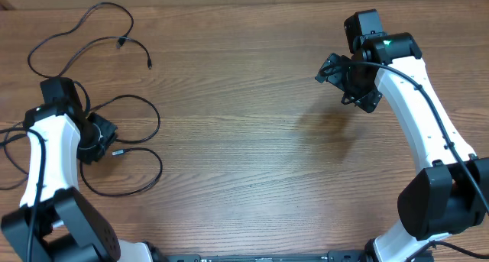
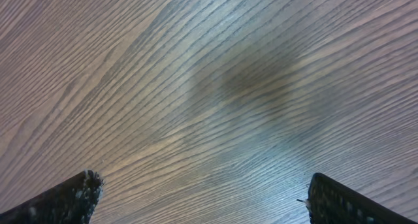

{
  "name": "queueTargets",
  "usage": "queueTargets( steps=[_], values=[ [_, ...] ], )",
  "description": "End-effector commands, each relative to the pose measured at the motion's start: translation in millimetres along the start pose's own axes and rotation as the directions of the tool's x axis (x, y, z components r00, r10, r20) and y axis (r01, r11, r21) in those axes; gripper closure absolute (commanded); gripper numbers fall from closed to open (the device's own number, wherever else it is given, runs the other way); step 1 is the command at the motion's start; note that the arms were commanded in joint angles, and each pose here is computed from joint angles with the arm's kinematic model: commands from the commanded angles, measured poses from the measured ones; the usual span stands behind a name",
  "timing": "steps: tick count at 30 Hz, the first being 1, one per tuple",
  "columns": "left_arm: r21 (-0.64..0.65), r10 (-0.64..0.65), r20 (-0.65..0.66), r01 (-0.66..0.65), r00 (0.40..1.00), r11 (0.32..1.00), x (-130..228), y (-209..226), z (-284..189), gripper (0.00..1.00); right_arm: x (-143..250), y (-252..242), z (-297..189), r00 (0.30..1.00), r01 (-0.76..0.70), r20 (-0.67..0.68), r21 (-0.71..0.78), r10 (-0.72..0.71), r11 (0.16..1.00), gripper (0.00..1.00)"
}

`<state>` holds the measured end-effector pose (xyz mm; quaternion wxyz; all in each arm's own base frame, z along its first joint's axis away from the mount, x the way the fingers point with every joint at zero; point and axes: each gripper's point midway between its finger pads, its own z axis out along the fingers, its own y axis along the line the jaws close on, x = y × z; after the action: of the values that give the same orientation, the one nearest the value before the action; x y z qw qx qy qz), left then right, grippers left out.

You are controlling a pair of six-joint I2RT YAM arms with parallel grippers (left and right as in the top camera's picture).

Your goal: Untangle cables

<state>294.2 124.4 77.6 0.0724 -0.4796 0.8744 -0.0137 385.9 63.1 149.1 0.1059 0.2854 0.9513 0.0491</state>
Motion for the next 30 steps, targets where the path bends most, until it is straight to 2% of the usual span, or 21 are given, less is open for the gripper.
queueTargets(
  steps=[1,4,6,8,10,13,16,19,22,30],
  values=[
    [0.134,0.143,-0.114,-0.128,0.983,0.983,19,-24,14,0.6,0,-1,0,1.0,0.002,0.0,-0.001,-0.002,1.0,0.0],
    [0.172,0.184,-0.166,-0.155,0.969,0.973,30,-27,16,0.58,0,-1,0,1.0,0.002,0.0,-0.001,-0.002,1.0,0.0],
    [0.156,0.182,-0.199,-0.152,0.963,0.976,37,-23,15,0.52,0,-1,0,1.0,0.002,0.0,-0.001,-0.002,1.0,0.0],
    [0.141,0.199,-0.241,-0.168,0.95,0.976,47,-16,14,0.37,0,-1,0,1.0,0.002,0.0,-0.001,-0.002,1.0,0.0],
    [0.117,0.209,-0.284,-0.183,0.936,0.976,57,-7,11,0.26,-1,-1,0,1.0,0.001,0.0,-0.001,-0.001,1.0,0.0],
    [0.086,0.184,-0.332,-0.164,0.925,0.983,68,0,9,0.17,0,-1,0,1.0,0.002,0.0,-0.001,-0.002,1.0,0.0],
    [0.027,0.111,-0.324,-0.108,0.94,0.994,65,7,11,0.02,-1,-1,0,1.0,0.001,0.0,-0.001,-0.001,1.0,0.0],
    [-0.097,-0.042,-0.289,0.014,0.956,0.995,61,22,14,0.0,-1,-1,0,1.0,0.001,0.0,-0.001,-0.001,1.0,0.0],
    [-0.157,-0.156,-0.275,0.116,0.949,0.981,64,29,17,0.0,-1,-1,0,1.0,0.001,0.0,-0.001,-0.001,1.0,0.0],
    [-0.213,-0.252,-0.29,0.194,0.923,0.958,73,37,14,0.0,-1,-1,0,1.0,0.001,0.0,-0.001,-0.001,1.0,0.0]
  ],
)
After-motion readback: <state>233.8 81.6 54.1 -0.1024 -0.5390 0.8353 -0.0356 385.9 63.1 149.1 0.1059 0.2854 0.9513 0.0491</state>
